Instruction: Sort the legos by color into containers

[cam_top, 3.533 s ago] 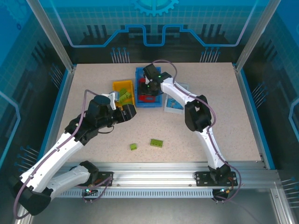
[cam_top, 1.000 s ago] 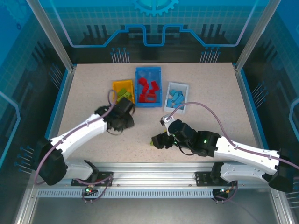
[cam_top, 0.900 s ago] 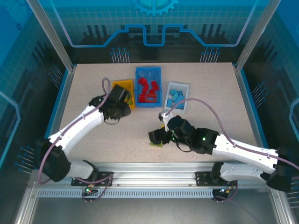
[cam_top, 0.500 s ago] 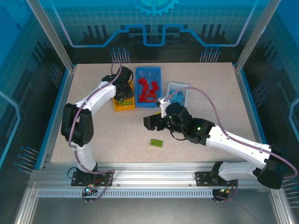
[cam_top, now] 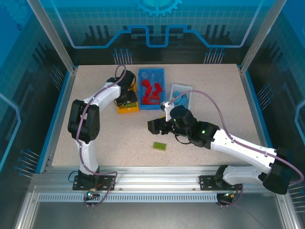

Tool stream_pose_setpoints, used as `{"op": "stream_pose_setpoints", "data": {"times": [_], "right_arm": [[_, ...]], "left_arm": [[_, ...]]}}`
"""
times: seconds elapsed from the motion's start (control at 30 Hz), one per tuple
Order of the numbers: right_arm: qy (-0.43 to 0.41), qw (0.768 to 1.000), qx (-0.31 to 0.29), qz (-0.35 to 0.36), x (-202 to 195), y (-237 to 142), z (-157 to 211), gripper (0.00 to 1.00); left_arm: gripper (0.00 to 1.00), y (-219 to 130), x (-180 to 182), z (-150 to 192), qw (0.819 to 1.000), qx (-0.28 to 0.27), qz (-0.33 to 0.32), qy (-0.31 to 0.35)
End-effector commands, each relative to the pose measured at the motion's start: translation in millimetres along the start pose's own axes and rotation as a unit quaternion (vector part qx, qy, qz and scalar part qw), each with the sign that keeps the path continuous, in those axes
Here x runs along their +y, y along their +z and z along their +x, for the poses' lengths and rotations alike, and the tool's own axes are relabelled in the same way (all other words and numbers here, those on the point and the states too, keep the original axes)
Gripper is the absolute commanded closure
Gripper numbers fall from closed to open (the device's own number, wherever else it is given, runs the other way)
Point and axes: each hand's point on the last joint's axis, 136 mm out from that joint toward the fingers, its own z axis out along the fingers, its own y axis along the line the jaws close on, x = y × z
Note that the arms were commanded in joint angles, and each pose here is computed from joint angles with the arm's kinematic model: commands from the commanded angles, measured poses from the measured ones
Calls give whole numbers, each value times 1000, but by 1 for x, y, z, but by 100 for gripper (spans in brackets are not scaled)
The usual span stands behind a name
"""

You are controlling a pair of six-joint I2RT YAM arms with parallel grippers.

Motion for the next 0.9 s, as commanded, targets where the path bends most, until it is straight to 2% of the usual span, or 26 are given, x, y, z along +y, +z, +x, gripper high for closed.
{"op": "stream_pose_setpoints", "data": {"times": [0.0,0.07,0.13,0.2,0.3,0.37,0.6,0.7,0.87], "right_arm": [[-1,1000,-3,10,-10,-12,0,27],[-7,1000,-1,27,-19,-23,4,27],[-7,999,-1,40,-30,-37,9,26],[-5,999,0,48,-42,-54,20,25],[0,999,5,36,-51,-80,33,23],[9,999,6,32,-55,-96,40,22],[46,998,-21,37,-71,-141,52,20],[57,997,-30,41,-75,-146,55,20],[69,997,-30,35,-75,-140,57,20]], "left_arm": [[37,-66,-20,-1,996,-51,63,28],[36,-90,-42,19,987,-70,108,95],[36,-107,-73,57,959,-69,178,208],[35,-119,-99,115,905,-43,256,338],[32,-117,-106,180,830,-17,306,466],[30,-111,-108,205,789,-19,305,533],[28,-64,-113,257,670,3,257,697],[25,-54,-120,266,644,-18,270,715],[23,-34,-119,269,630,-24,250,734]]}}
